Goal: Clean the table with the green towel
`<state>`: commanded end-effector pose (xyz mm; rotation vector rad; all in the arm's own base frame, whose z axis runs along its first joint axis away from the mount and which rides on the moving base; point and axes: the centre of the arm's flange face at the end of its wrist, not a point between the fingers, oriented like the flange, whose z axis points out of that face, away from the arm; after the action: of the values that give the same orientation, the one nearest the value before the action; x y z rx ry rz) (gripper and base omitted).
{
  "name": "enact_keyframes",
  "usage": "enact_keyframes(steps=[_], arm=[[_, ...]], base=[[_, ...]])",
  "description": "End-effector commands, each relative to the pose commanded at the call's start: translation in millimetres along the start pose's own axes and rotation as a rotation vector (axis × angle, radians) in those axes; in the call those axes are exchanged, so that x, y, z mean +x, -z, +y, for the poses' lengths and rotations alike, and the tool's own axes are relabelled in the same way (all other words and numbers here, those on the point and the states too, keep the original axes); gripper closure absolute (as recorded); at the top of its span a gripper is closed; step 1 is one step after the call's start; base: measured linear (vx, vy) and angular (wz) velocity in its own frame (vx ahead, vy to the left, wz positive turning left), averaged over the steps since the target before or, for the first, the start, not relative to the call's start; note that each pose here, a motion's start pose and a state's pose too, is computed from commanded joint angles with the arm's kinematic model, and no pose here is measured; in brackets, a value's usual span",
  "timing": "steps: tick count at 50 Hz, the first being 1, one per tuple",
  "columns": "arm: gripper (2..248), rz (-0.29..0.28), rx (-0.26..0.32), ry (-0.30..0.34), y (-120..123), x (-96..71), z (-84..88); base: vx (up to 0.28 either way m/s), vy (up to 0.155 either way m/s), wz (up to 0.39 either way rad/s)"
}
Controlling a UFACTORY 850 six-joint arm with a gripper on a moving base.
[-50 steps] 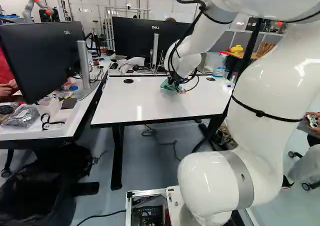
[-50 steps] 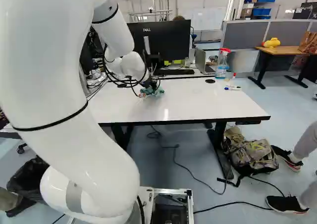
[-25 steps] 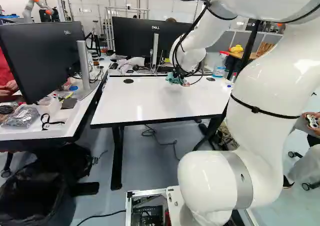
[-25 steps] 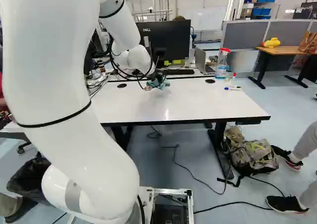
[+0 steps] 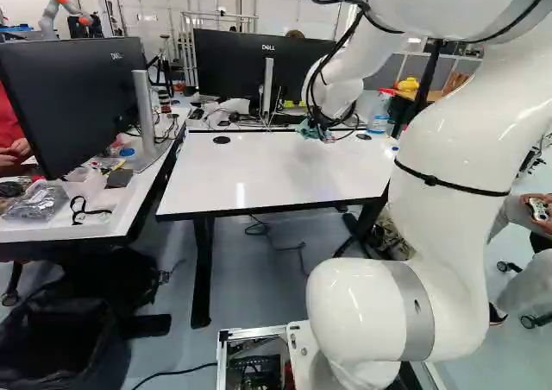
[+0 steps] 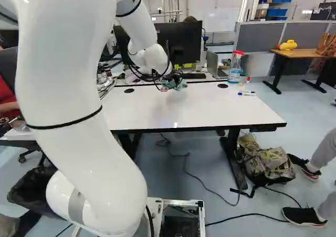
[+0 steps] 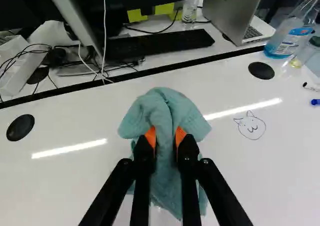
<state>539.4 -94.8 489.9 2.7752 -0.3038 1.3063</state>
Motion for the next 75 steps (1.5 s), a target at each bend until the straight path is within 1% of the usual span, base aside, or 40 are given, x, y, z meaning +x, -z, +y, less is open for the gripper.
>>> enact_keyframes(steps=[50, 70, 75], arm=[[189, 0.017, -0.105, -0.087, -26.3, 22.5, 78.5], [189, 0.025, -0.146, -0.120, -33.0, 28.2, 111.5], [189, 0.022, -0.156, -0.128, -36.5, 27.6, 120.0]], base=[[0.000, 0.000, 0.000], [0.000, 0.000, 0.000], [0.000, 0.000, 0.000]])
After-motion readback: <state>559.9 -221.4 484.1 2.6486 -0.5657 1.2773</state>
